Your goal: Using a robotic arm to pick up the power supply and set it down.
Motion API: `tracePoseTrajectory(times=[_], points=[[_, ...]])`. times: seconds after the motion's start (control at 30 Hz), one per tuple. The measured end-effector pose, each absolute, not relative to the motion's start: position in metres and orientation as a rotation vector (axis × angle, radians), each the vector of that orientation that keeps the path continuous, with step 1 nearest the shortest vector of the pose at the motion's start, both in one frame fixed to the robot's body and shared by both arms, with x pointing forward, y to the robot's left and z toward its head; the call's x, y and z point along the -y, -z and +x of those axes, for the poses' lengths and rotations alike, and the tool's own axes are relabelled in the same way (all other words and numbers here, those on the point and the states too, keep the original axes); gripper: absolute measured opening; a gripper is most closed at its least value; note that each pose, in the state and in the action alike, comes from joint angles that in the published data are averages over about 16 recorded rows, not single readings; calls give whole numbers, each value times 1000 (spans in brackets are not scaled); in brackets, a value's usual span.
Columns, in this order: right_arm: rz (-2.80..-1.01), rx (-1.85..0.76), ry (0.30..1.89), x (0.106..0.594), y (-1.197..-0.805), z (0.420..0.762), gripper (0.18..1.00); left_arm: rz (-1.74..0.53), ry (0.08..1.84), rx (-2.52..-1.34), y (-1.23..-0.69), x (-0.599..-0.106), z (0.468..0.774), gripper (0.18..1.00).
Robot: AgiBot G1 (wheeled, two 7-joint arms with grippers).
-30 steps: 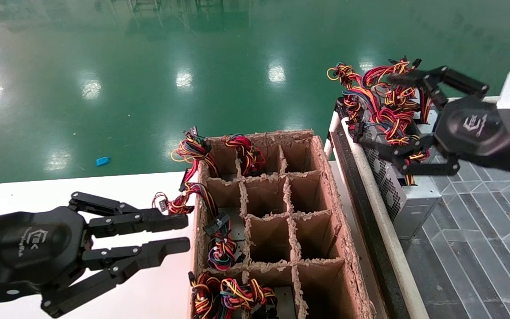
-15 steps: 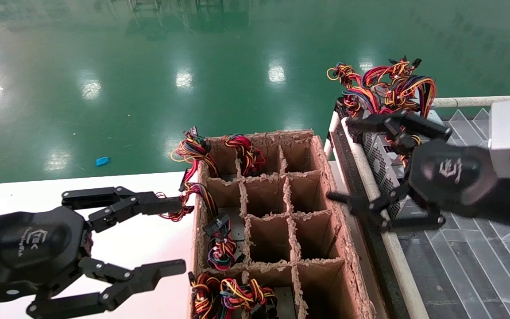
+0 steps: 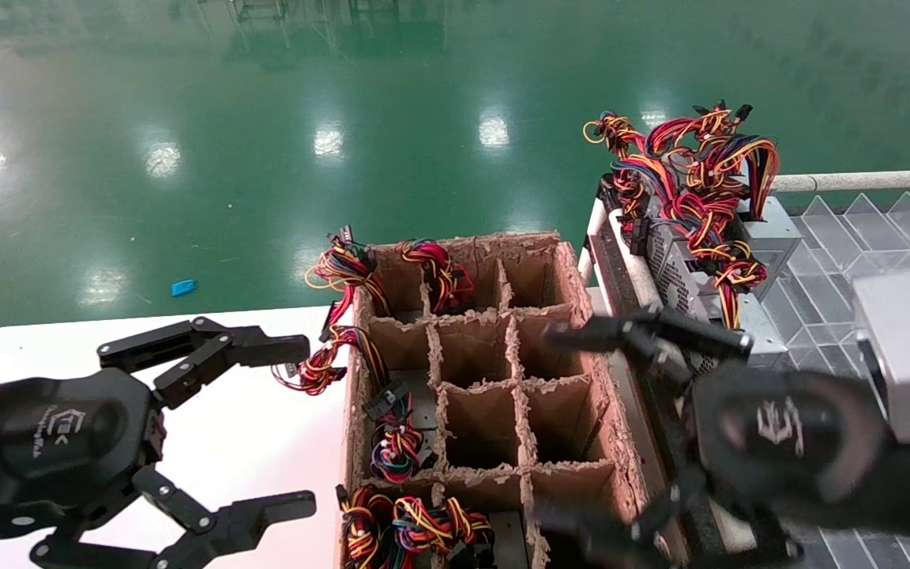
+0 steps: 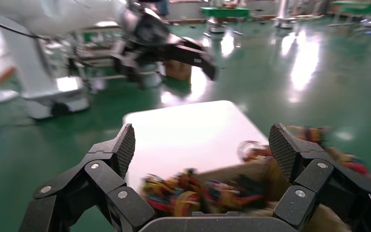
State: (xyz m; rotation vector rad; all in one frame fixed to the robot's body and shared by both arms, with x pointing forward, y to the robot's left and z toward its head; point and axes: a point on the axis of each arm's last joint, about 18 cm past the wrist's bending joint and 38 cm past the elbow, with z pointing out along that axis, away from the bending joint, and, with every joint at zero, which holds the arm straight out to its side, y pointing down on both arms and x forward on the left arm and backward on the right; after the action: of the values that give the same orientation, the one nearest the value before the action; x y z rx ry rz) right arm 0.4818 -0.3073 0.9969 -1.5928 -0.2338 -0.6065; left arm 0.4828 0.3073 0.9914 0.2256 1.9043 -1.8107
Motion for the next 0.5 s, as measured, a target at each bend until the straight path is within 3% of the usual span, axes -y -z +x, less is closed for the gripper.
tracePoseTrajectory(times=[0.33,0.5], points=[[-1597,235,518,298,-989,470,1000,225,1811,-1904,-991,-307,483,976],[-1597,235,522,299,-989,471,1000,225,1811,-1904,-991,-307,483,993]])
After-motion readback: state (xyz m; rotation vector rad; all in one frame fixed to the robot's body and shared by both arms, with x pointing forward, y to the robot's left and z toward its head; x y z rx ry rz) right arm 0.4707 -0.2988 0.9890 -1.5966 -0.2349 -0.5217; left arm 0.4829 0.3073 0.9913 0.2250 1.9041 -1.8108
